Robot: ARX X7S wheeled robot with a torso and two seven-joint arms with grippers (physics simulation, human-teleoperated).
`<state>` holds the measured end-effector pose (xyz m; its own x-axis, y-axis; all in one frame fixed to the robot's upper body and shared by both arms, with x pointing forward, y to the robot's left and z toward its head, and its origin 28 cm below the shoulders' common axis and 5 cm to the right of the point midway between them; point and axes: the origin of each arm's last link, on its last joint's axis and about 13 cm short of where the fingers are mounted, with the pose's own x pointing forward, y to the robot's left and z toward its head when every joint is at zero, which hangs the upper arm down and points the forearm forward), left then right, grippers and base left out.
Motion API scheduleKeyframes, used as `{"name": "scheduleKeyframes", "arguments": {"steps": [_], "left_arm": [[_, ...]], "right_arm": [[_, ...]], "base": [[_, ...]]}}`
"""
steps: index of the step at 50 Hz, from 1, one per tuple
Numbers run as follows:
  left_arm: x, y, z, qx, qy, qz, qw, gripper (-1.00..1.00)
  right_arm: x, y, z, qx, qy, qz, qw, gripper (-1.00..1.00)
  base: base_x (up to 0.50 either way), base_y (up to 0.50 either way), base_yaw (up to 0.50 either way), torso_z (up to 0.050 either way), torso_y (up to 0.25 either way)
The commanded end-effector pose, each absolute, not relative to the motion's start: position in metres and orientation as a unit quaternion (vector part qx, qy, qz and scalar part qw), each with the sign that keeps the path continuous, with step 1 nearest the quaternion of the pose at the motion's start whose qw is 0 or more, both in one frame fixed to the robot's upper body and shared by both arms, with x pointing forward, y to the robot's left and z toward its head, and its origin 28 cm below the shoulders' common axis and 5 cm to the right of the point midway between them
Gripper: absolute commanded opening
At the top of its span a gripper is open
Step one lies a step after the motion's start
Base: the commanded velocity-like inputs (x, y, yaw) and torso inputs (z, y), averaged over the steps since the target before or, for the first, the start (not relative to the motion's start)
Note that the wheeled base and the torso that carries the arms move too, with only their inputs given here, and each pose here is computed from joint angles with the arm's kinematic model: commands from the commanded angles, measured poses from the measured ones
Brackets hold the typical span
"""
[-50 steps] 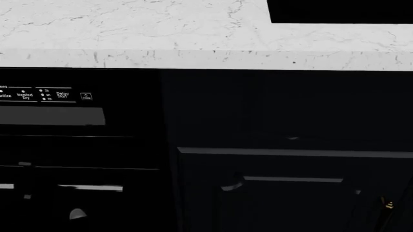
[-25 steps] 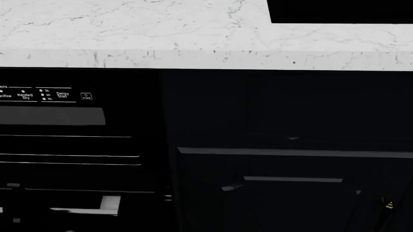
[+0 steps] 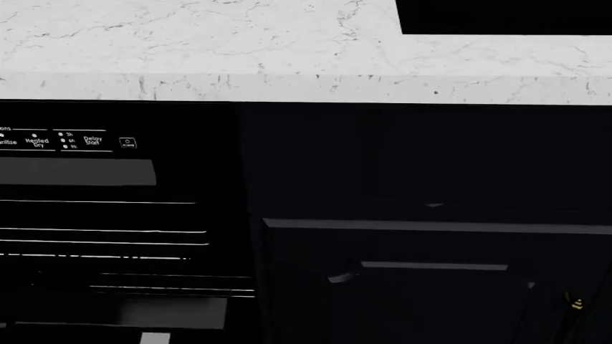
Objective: Open the dishwasher door
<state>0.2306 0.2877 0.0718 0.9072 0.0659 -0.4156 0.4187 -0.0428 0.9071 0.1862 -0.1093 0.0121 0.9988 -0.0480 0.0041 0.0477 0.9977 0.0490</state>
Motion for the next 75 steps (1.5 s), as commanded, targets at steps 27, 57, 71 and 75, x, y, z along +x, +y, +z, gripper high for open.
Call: {"name": "scheduleKeyframes", "arguments": {"steps": [27, 57, 71, 75], "left_arm": [[0.151, 0.272, 0.026, 0.656, 0.22, -0.201, 0.694, -1.0], [0.095, 0.266, -0.003, 0.636, 0.246, -0.233, 0.693, -1.0], [0.078, 0.26, -0.003, 0.63, 0.257, -0.253, 0.687, -1.0], [0.071, 0.259, -0.008, 0.628, 0.262, -0.265, 0.684, -1.0]], "right_arm": [[0.186, -0.107, 0.013, 0.024, -0.001, -0.02, 1.0, 1.0], [0.186, -0.105, 0.011, 0.021, 0.0, -0.015, 1.0, 1.0], [0.186, -0.105, 0.009, 0.023, 0.002, -0.015, 1.0, 1.0], [0.186, -0.105, 0.009, 0.022, 0.002, -0.014, 1.0, 1.0]], "base": [[0.0, 0.0, 0.0, 0.0, 0.0], [0.0, 0.0, 0.0, -0.001, 0.0], [0.0, 0.0, -0.01, -0.001, 0.0], [0.0, 0.0, -0.01, -0.003, 0.0]]}}
